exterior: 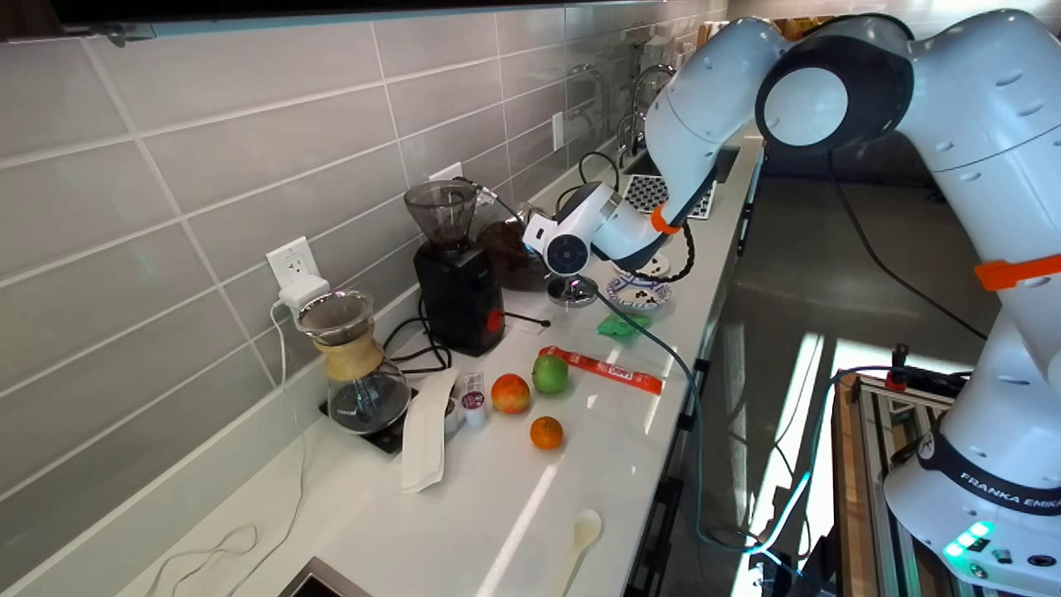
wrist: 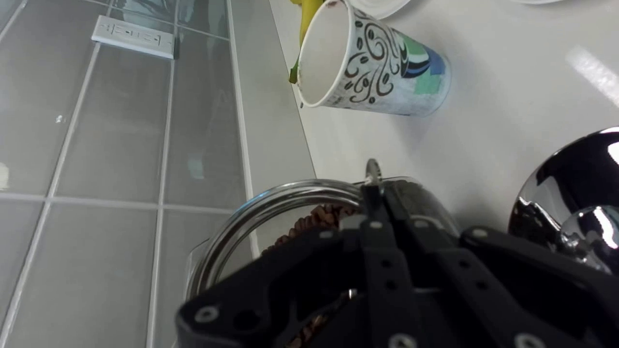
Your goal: Scoop some of the beans in the jar and put them on the plate
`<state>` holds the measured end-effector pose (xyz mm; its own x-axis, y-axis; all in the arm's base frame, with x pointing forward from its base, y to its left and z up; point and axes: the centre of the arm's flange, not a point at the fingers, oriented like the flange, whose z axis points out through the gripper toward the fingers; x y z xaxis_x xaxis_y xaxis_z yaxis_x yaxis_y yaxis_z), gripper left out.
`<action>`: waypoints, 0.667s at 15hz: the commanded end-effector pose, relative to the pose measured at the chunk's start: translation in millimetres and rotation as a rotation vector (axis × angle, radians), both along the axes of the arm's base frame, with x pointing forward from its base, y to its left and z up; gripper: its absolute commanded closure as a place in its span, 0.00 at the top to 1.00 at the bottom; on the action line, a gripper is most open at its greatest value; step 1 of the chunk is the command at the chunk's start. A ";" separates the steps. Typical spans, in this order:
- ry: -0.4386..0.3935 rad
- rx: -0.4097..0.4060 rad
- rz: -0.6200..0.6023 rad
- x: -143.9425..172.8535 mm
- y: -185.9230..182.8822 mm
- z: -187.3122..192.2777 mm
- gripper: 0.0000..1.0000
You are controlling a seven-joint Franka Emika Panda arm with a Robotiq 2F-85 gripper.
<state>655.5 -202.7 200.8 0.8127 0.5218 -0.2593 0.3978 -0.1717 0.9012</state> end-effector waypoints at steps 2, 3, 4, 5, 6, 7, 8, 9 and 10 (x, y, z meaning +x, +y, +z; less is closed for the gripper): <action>-0.011 -0.009 0.004 11.5 2.3 -13.6 0.01; -0.011 -0.009 0.005 11.9 2.8 -14.1 0.01; -0.012 -0.011 0.003 12.2 2.8 -14.1 0.22; -0.013 -0.014 0.000 12.3 2.0 -13.1 0.29; -0.014 -0.017 0.000 12.0 1.5 -12.3 0.35; -0.016 -0.022 -0.005 11.4 0.9 -9.3 0.44; -0.019 -0.029 -0.011 10.6 0.5 -5.4 0.51; -0.023 -0.033 -0.014 10.8 0.2 -2.6 0.59; -0.021 -0.038 -0.022 10.4 0.0 -0.7 0.66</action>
